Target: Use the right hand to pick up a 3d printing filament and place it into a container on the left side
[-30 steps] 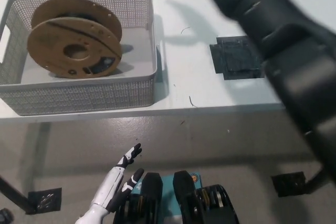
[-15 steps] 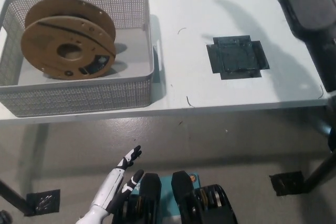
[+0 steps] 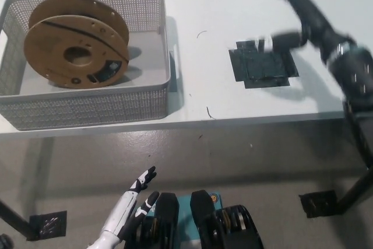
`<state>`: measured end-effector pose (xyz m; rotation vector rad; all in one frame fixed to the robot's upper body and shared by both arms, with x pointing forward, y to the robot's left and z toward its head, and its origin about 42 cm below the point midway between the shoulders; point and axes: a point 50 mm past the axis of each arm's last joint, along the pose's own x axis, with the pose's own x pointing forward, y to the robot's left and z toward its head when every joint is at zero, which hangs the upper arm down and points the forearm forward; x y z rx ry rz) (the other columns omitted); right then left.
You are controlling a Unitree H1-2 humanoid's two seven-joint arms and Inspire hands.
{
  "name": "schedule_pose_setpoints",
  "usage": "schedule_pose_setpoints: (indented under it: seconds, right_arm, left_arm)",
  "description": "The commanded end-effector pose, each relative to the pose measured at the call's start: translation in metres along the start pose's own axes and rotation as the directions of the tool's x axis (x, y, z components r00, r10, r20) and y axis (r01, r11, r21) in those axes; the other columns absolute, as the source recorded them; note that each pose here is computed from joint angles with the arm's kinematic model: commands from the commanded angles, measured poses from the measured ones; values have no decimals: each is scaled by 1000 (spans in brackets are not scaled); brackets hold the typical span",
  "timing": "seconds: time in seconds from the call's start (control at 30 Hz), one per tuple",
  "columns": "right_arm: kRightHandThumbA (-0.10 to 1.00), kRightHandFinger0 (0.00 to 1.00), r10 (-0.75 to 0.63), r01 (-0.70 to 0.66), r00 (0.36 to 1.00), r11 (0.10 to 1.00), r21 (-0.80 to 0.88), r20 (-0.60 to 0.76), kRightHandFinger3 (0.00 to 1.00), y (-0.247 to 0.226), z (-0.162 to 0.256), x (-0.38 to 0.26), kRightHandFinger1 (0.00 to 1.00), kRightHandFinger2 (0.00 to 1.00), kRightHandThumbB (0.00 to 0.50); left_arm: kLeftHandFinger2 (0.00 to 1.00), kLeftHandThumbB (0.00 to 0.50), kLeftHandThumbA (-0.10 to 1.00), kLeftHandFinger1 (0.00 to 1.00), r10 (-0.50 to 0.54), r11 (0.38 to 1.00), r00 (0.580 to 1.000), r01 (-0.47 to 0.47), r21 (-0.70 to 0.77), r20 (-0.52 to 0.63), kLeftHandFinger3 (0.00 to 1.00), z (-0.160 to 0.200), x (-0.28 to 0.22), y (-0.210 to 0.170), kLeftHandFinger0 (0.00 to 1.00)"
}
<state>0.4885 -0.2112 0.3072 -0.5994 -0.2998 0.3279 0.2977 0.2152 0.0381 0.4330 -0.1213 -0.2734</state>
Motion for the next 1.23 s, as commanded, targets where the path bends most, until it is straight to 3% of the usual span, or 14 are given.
schedule_pose_setpoints:
  seconds: [0.0, 0.07, 0.13, 0.2, 0.27, 0.33, 0.37, 0.5, 0.53, 0.63, 0.8, 1.2]
  right_arm:
    - [1000, 1000, -160, 373, 553, 925, -71, 817, 1000, -4, 184, -215, 1000, 1000, 301]
    - [992, 1000, -178, 332, 536, 943, -12, 825, 1000, 14, 182, -228, 1000, 1000, 334]
    - [970, 1000, -177, 299, 519, 954, 17, 836, 1000, 20, 183, -231, 1000, 1000, 329]
    - [1000, 1000, -205, 359, 517, 933, 7, 831, 1000, 33, 177, -238, 1000, 1000, 353]
    - [1000, 1000, -219, 366, 540, 931, 7, 813, 1000, 44, 162, -246, 1000, 1000, 342]
    - [1000, 1000, -232, 371, 584, 929, -1, 778, 1000, 50, 145, -253, 1000, 1000, 299]
    - [1000, 1000, -275, 373, 622, 927, 32, 733, 1000, 59, 133, -256, 1000, 1000, 240]
    - [1000, 1000, -319, 392, 713, 920, 22, 624, 1000, 77, 101, -258, 1000, 1000, 147]
    - [1000, 1000, -325, 369, 756, 929, 42, 568, 1000, 84, 86, -256, 1000, 1000, 155]
    - [1000, 1000, -338, 359, 802, 932, 55, 492, 1000, 95, 65, -254, 1000, 1000, 143]
    - [1000, 1000, -347, 313, 891, 937, 156, 292, 1000, 130, 10, -243, 1000, 1000, 192]
    - [1000, 1000, -207, 198, 977, 968, 153, 44, 1000, 185, -68, -218, 1000, 1000, 181]
  left_arm:
    - [1000, 207, 1000, 1000, 78, 996, 990, -72, -51, 114, 1000, 21, 17, 11, 1000]
    - [1000, 203, 1000, 1000, 71, 997, 991, -66, -43, 112, 1000, 20, 15, 8, 1000]
    - [1000, 202, 1000, 1000, 71, 997, 992, -66, -42, 109, 1000, 19, 13, 7, 1000]
    - [1000, 201, 1000, 1000, 75, 996, 991, -71, -48, 106, 1000, 19, 12, 8, 1000]
    - [1000, 196, 1000, 1000, 79, 996, 992, -73, -54, 103, 1000, 18, 10, 7, 1000]
    - [1000, 189, 1000, 1000, 81, 996, 992, -76, -53, 101, 1000, 18, 8, 5, 1000]
    - [1000, 203, 1000, 1000, 82, 996, 992, -77, -52, 99, 1000, 17, 7, 5, 1000]
    - [1000, 195, 1000, 1000, 84, 996, 991, -80, -49, 99, 1000, 17, 7, 6, 1000]
    - [1000, 191, 1000, 1000, 83, 995, 992, -78, -60, 98, 1000, 17, 7, 6, 1000]
    - [1000, 187, 1000, 1000, 82, 995, 992, -76, -64, 96, 1000, 17, 7, 7, 1000]
    - [1000, 185, 1000, 1000, 81, 995, 993, -75, -63, 92, 1000, 16, 4, 3, 1000]
    - [1000, 175, 1000, 1000, 86, 995, 992, -80, -58, 91, 1000, 16, 4, 4, 1000]
